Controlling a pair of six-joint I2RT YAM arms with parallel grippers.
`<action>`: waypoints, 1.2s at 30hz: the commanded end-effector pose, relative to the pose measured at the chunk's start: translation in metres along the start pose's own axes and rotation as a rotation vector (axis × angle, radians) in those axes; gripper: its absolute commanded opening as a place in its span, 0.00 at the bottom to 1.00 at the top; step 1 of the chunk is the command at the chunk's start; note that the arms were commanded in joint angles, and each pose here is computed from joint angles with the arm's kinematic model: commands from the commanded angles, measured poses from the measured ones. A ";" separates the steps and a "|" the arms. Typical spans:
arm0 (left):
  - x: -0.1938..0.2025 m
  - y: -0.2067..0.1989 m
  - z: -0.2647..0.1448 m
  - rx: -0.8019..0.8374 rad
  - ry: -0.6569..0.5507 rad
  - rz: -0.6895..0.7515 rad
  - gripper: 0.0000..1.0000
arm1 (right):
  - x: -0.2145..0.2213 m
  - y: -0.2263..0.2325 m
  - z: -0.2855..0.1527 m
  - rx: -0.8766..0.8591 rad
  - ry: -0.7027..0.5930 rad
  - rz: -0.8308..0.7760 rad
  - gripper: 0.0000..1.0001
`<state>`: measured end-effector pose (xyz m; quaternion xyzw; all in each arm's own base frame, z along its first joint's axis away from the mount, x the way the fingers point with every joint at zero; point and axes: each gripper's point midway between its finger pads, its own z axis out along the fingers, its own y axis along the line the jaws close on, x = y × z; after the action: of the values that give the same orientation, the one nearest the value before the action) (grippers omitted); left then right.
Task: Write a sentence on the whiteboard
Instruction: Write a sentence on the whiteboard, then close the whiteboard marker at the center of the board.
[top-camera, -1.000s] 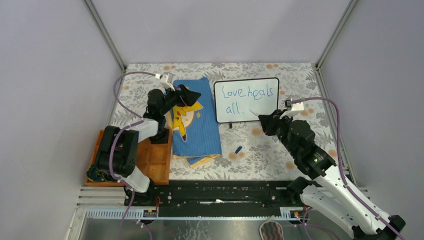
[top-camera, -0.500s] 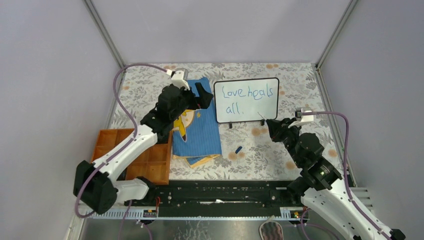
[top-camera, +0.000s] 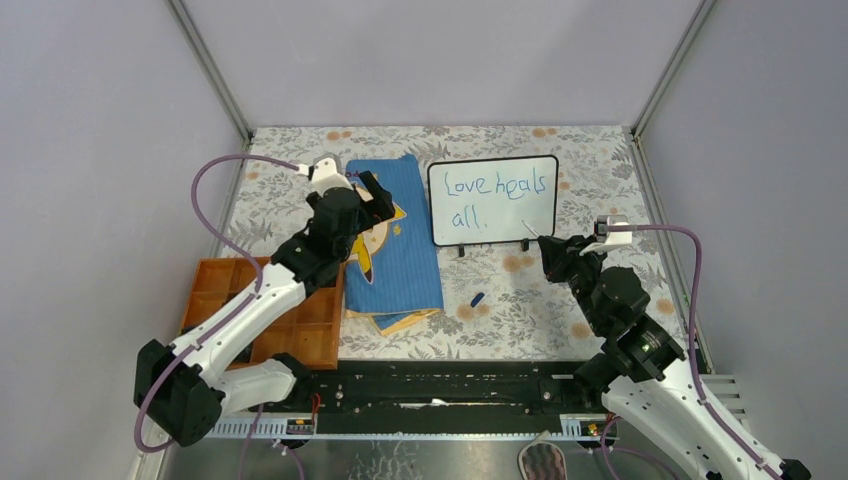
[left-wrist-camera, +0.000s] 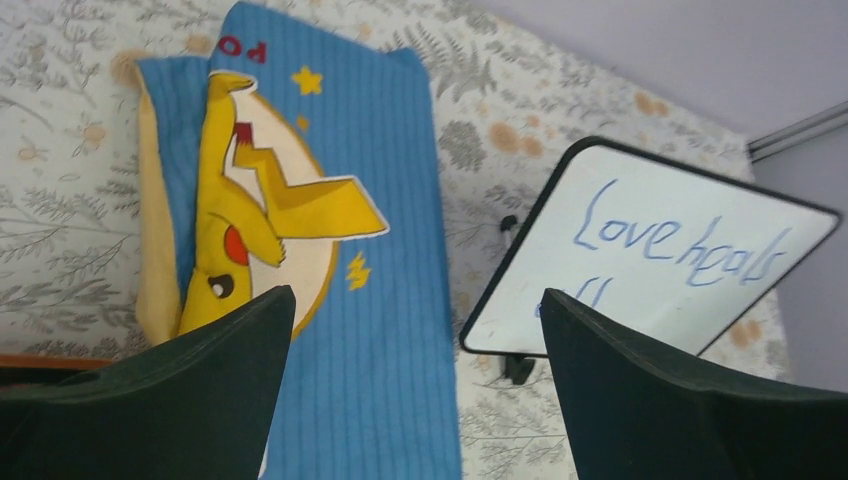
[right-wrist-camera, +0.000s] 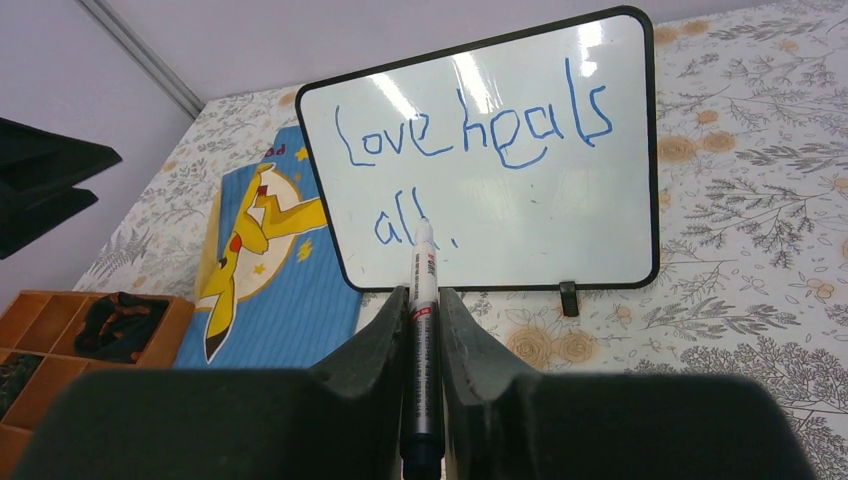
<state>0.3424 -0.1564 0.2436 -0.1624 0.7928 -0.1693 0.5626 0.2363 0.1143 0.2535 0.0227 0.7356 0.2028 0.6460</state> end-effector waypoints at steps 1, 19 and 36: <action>0.007 -0.005 0.000 0.030 0.054 0.076 0.99 | -0.018 -0.002 0.000 0.016 -0.065 0.003 0.00; 0.152 -0.081 -0.010 0.193 0.501 0.613 0.99 | -0.006 -0.010 0.005 0.055 -0.038 -0.014 0.00; 0.285 -0.117 -0.026 0.347 0.802 0.683 0.81 | -0.031 -0.014 -0.013 0.061 -0.117 0.008 0.00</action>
<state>0.2465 -0.3656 0.0737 0.2547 0.9151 -0.1268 0.2857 0.2332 0.1006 0.2561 0.0404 0.7253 0.1879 0.6611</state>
